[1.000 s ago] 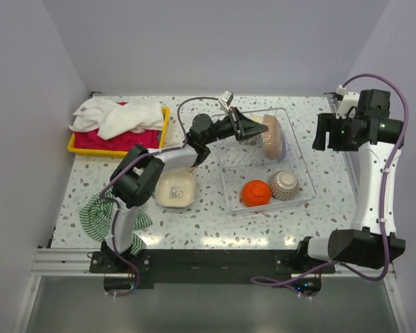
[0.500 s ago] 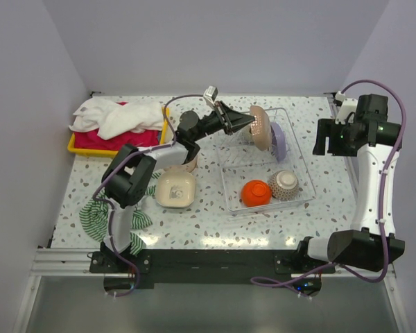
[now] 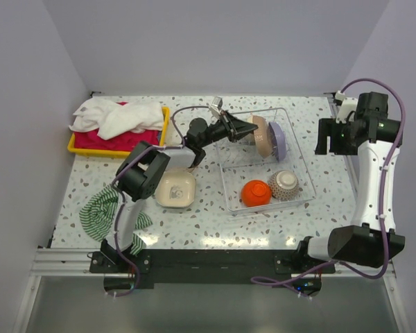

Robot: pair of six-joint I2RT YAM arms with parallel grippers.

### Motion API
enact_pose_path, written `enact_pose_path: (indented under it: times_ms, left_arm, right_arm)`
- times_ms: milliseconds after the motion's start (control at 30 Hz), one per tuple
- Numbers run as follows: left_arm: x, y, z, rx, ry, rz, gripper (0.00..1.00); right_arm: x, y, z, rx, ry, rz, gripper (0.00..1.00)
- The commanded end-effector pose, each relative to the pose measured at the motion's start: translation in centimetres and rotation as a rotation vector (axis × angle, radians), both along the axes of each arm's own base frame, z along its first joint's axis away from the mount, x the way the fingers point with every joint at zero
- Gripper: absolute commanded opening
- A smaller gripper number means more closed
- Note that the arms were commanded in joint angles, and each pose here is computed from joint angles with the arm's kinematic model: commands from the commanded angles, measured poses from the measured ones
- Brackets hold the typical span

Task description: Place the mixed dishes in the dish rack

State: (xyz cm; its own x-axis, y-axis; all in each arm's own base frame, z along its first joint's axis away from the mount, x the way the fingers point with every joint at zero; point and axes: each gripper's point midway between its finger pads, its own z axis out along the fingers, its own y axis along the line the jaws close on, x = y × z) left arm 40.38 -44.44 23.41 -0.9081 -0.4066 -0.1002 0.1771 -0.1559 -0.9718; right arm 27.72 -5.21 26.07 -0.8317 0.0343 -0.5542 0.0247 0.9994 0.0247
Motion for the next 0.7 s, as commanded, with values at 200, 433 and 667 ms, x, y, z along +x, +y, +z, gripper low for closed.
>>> enact_pose_path:
  times_ms: [200, 433, 667]
  left_arm:
    - [-0.3, -2.9, 4.1, -0.117, -0.089, -0.014, 0.0]
    - [-0.4, -3.2, 1.6, -0.093, -0.042, -0.016, 0.0]
    - [0.2, -3.3, 0.2, -0.063, -0.022, -0.006, 0.0]
  right_arm:
    - [0.0, -1.2, 0.8, -0.057, -0.001, -0.002, 0.75]
    - [0.0, -1.3, 0.4, -0.057, 0.012, -0.004, 0.75]
    - [0.0, -1.0, -0.3, -0.043, 0.023, 0.0, 0.75]
